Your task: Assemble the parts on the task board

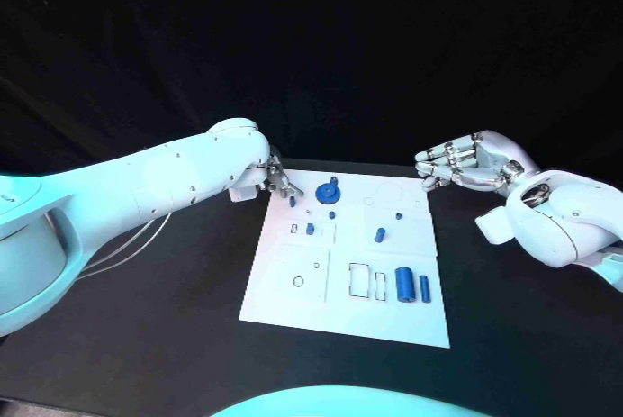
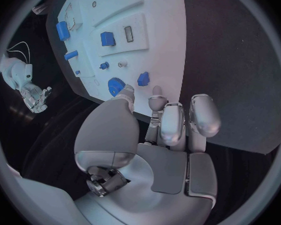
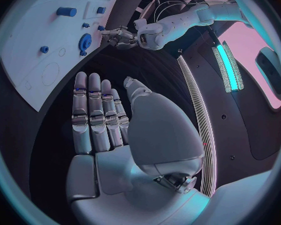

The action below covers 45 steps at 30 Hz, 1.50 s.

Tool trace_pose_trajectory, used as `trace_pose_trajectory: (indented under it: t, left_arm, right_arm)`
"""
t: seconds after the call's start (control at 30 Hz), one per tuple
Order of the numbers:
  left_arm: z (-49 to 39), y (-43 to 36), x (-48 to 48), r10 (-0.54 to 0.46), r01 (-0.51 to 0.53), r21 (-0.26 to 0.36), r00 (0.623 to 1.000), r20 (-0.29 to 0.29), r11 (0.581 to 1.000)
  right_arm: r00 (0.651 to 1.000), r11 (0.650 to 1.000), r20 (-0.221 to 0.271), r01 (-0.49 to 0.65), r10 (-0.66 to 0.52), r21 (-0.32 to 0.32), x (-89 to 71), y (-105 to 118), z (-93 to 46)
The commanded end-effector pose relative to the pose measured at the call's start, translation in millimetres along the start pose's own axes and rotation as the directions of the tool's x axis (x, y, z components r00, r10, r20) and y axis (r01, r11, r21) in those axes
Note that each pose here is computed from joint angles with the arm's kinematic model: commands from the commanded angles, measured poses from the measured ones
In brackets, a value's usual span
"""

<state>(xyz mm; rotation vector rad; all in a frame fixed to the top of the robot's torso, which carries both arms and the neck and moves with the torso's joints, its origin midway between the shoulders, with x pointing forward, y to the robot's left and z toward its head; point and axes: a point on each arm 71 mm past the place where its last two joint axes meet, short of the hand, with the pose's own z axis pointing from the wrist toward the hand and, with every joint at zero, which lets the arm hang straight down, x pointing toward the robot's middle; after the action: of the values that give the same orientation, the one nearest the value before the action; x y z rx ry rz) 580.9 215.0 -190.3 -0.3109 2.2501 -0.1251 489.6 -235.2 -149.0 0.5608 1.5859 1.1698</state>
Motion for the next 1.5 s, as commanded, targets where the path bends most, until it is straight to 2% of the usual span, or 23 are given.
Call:
trace_pose_trajectory:
  t: [0.03, 0.37, 0.77, 1.5]
  left_arm:
    - [0.5, -1.7, 2.2, 0.020, -0.020, 0.013, 1.000, -0.020, 1.000]
    - [-1.6, -6.2, 4.7, 0.003, -0.002, 0.032, 1.000, -0.020, 0.999]
    - [-2.1, -6.9, 6.5, 0.004, -0.003, 0.036, 0.999, -0.040, 0.999]
    - [-0.3, -2.5, 6.3, 0.012, -0.011, 0.017, 0.998, -0.061, 1.000]
  right_arm:
    - [1.000, 1.000, -0.005, 0.000, 0.000, -0.005, 0.7, 0.5, 0.0]
    - [1.000, 1.000, -0.006, -0.003, 0.003, -0.004, 1.1, 0.3, 0.9]
    - [1.000, 1.000, -0.008, -0.005, 0.005, -0.002, 1.4, -0.4, 1.6]
    - [1.000, 1.000, -0.011, -0.008, 0.008, -0.002, 2.4, -0.2, 1.4]
